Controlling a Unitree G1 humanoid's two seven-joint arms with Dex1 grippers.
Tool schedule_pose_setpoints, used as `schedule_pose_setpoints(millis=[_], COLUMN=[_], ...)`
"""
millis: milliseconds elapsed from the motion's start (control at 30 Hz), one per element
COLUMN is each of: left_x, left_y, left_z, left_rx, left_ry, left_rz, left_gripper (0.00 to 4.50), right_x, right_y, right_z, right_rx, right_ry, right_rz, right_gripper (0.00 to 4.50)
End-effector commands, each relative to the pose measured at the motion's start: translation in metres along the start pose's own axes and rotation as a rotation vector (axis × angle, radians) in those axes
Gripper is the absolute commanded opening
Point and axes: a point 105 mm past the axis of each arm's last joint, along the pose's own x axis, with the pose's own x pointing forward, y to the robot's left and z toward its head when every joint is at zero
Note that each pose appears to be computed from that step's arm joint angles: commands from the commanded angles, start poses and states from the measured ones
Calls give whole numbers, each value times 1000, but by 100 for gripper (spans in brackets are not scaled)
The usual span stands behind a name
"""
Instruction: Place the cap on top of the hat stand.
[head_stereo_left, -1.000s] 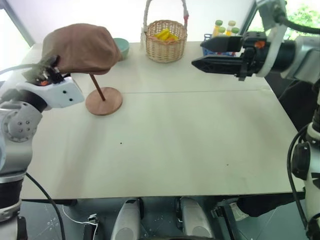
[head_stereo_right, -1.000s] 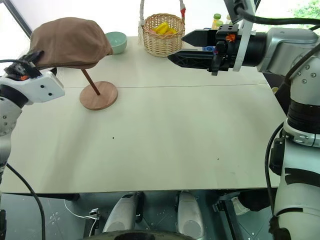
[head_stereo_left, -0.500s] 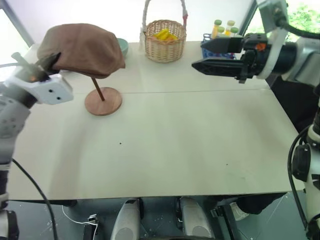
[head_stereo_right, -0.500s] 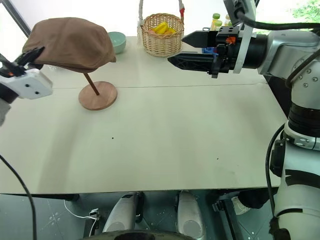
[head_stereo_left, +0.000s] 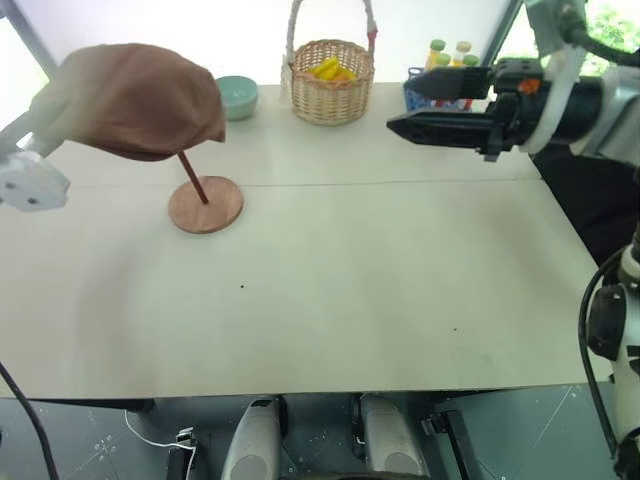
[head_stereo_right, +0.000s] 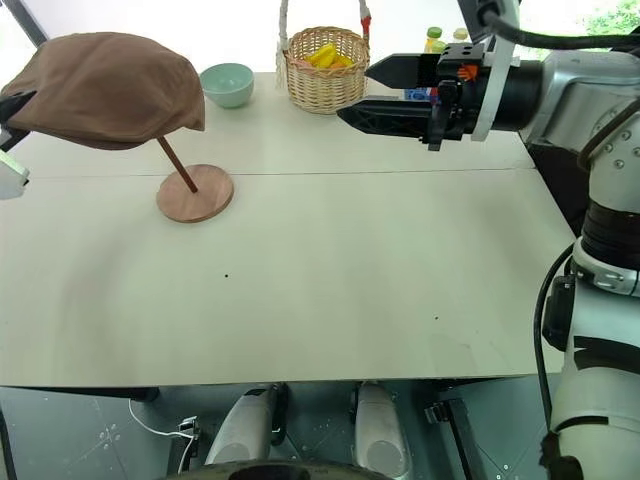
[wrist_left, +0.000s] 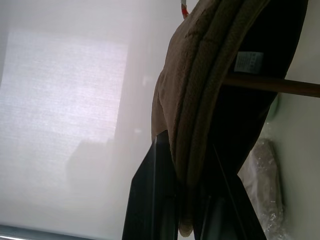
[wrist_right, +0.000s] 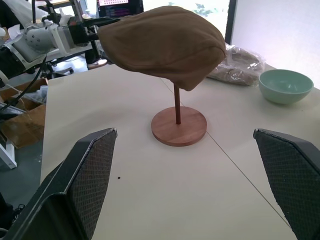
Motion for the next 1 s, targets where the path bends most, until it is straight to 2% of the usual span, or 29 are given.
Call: schedule_pose_setpoints(millis=[33,133,300,333,467,533,667,733,767,800,900,1000], left_x=[2,-2,-15,-17,-30,-44,-69,-82,-86,-94,-110,-122], left_y=[6,0,-4,-4,-9,-13,5,16,24,27,46,61], left_z=[7,9,9,10,15,12,13,6,9,6,-1,-1], left_rx=[-6,-23,-61,-71,-158,-274,-545,-785,-828,-918,-1049,-1183], left_ry=[-36,-40,2,9,67,160,282,383,378,426,481,481], left_rz=[56,48,21,16,-89,-181,-230,-222,-214,-232,-206,-225], left_gripper=[42,152,417,446,446,446,446,446,446,446,446,446], right_x=[-6,-6,-5,-5,-4,-5,-7,-9,-10,-11,-12,-13], right_y=[4,3,-1,-1,-5,-10,-19,-24,-25,-27,-34,-39], right_z=[20,20,19,18,15,11,6,5,5,6,10,13], right_rx=[-74,-75,-70,-70,-64,-61,-53,-61,-66,-71,-60,-85], right_ry=[-38,-36,-35,-35,-33,-28,-19,-10,-6,-4,-5,4], right_rz=[-10,-13,-13,-13,-11,-12,-22,-26,-27,-27,-25,-16], right_gripper=[450,450,450,450,450,450,450,450,450,450,450,450])
